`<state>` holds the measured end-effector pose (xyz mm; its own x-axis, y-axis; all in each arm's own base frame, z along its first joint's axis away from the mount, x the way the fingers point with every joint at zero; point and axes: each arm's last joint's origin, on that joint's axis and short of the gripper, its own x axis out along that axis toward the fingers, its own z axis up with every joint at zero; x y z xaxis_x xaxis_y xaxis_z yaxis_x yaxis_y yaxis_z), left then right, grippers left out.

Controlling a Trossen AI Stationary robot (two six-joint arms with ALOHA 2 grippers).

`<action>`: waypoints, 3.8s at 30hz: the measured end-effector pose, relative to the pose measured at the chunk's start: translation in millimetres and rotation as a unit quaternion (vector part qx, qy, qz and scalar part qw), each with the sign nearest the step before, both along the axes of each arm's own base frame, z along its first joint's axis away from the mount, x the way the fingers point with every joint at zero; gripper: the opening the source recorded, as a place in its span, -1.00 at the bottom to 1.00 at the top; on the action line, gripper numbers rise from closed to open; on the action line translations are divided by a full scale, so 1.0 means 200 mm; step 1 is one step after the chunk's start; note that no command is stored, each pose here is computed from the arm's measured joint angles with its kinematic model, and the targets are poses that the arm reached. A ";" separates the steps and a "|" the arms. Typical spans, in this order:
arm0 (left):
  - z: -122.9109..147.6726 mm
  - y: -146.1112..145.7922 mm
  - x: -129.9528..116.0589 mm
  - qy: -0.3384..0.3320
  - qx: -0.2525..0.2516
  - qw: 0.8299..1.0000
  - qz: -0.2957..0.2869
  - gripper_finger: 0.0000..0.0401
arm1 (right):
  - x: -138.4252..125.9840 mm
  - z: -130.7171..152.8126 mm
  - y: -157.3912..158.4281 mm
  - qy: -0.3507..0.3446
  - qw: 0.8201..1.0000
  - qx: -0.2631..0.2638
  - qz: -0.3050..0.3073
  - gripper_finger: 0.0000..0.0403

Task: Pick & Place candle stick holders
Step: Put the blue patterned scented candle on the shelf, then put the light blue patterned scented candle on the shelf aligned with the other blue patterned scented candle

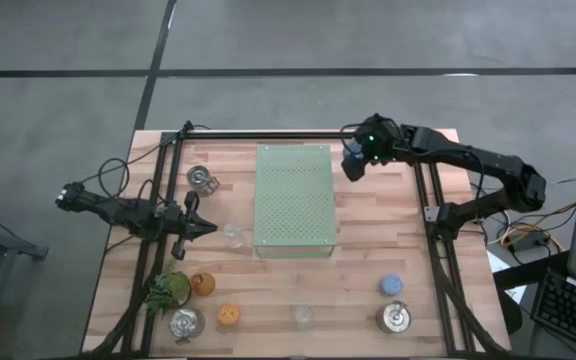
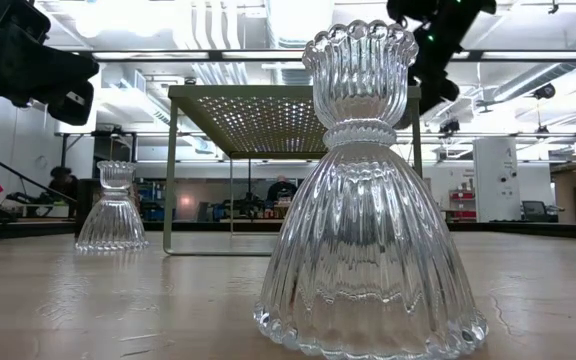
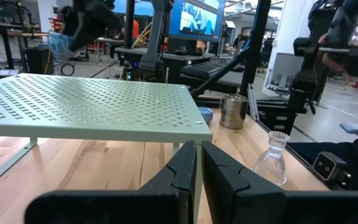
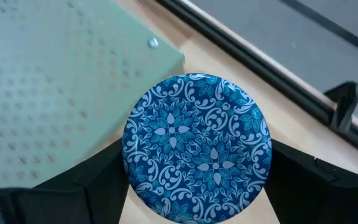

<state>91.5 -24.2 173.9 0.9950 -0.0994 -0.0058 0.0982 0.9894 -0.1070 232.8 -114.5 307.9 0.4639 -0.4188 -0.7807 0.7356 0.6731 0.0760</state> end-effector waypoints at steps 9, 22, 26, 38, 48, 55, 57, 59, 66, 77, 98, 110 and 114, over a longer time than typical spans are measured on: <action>0.00 0.00 0.00 0.000 0.000 1.000 0.000 -0.86 | 0.20 0.04 -0.01 0.027 0.999 -0.001 0.046 0.48; 0.00 0.00 0.00 0.000 0.000 1.000 0.000 -0.86 | 0.41 -0.01 -0.09 0.044 0.996 0.017 0.074 0.49; 0.00 0.00 0.00 0.000 0.000 1.000 0.000 -0.86 | 0.43 -0.05 -0.09 0.053 0.995 0.021 0.081 0.49; 0.00 0.00 0.00 0.000 0.000 1.000 0.000 -0.86 | 0.44 -0.07 -0.09 0.060 0.994 0.024 0.089 0.49; 0.00 0.00 0.00 0.000 0.000 1.000 0.000 -0.86 | 0.45 -0.07 -0.09 0.054 0.993 0.028 0.100 0.54; 0.00 0.00 0.00 0.000 0.000 1.000 0.000 -0.86 | 0.45 -0.07 -0.09 0.051 0.993 0.025 0.103 0.63; 0.00 0.00 0.00 0.000 0.000 1.000 0.000 -0.86 | 0.46 -0.07 -0.10 0.046 0.993 0.023 0.104 0.66; 0.00 0.00 0.00 0.000 0.000 1.000 0.000 -0.86 | 0.46 -0.07 -0.10 0.041 0.993 0.027 0.108 0.69; 0.00 0.00 0.00 0.000 0.000 1.000 0.000 -0.86 | 0.46 -0.07 -0.10 0.039 0.993 0.023 0.110 0.82; 0.00 0.00 0.00 0.000 0.000 1.000 0.000 -0.86 | 0.38 -0.02 -0.06 0.063 0.990 0.027 0.122 0.83; 0.00 0.00 0.00 0.000 0.000 1.000 0.000 -0.86 | 0.08 0.16 0.44 0.069 0.978 0.068 0.183 0.83; 0.00 0.00 0.00 0.000 0.000 1.000 0.000 -0.86 | -0.06 -0.17 0.82 0.144 0.962 0.166 0.164 0.83; 0.00 0.00 0.00 0.000 0.000 1.000 0.000 -0.86 | -0.11 -0.29 0.92 0.185 0.951 0.212 0.127 0.83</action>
<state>91.5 -24.2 173.8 0.9951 -0.0989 -0.0061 0.0977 0.9894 -0.1073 211.3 69.4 249.6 0.1694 0.0594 -0.9837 0.5828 0.7989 0.1486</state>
